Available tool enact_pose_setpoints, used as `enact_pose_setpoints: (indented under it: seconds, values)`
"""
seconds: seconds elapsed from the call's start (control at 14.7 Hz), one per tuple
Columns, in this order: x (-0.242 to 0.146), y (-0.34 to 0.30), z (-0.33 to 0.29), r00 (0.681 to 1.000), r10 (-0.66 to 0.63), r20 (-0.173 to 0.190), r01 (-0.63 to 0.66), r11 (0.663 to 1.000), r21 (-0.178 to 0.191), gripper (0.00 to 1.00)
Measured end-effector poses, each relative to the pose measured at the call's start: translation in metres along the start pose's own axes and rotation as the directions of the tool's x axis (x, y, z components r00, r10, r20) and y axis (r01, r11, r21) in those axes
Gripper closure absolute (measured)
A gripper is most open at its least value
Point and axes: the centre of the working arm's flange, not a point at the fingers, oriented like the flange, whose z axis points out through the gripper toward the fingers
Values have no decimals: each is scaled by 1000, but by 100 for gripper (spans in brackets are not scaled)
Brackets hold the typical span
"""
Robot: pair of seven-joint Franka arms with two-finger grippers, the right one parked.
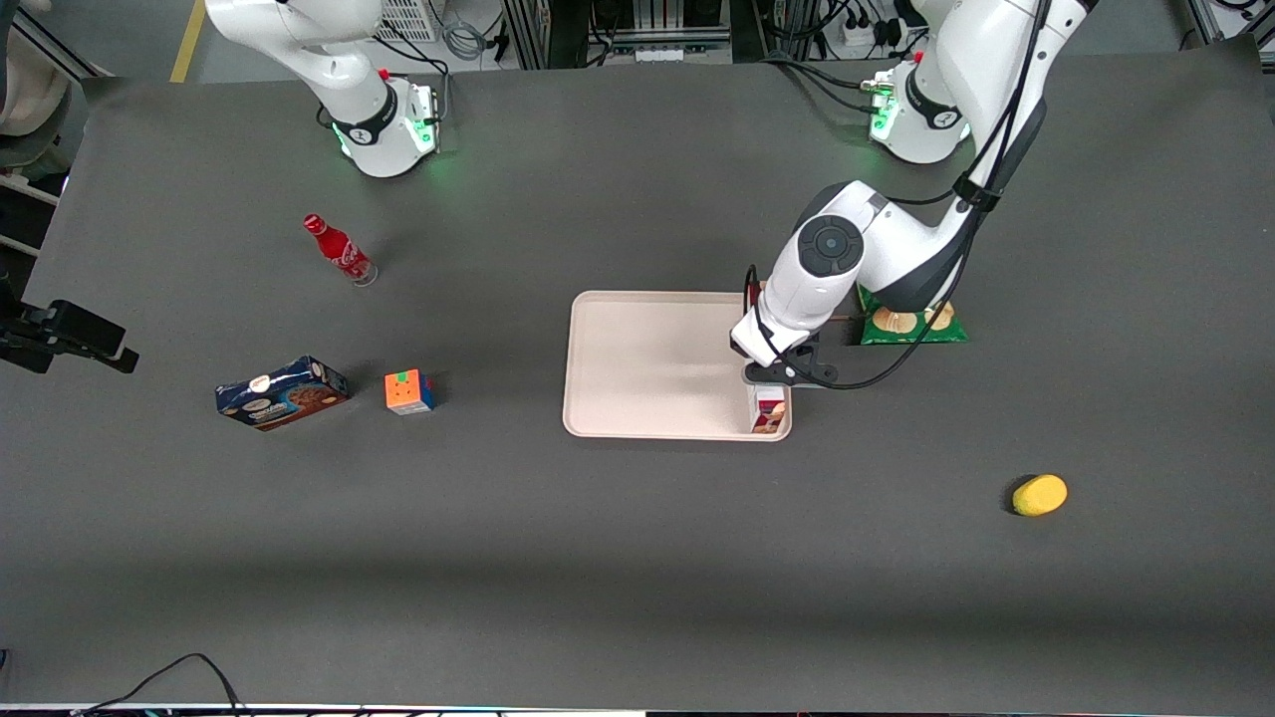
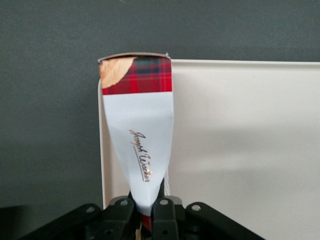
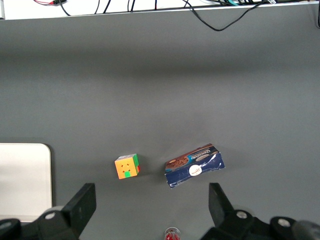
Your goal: Place red cookie box on tray
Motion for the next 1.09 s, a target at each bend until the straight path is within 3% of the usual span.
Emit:
enact_pose_setpoints:
  seconds: [0.27, 0.68, 0.82, 0.88, 1.02, 1.09]
  values:
    - [-1, 2, 12, 1000, -3, 4, 3, 1000, -16, 83]
    - [4, 3, 10, 1000, -11, -8, 11, 1000, -28, 23]
    - [16, 3, -1, 999, -23, -35, 22, 999, -40, 4]
    - [26, 1, -12, 998, -35, -56, 32, 998, -47, 0]
    - [54, -12, -42, 992, -71, -105, 67, 997, -44, 0]
    - [72, -25, -61, 990, -77, -122, 75, 997, -22, 0]
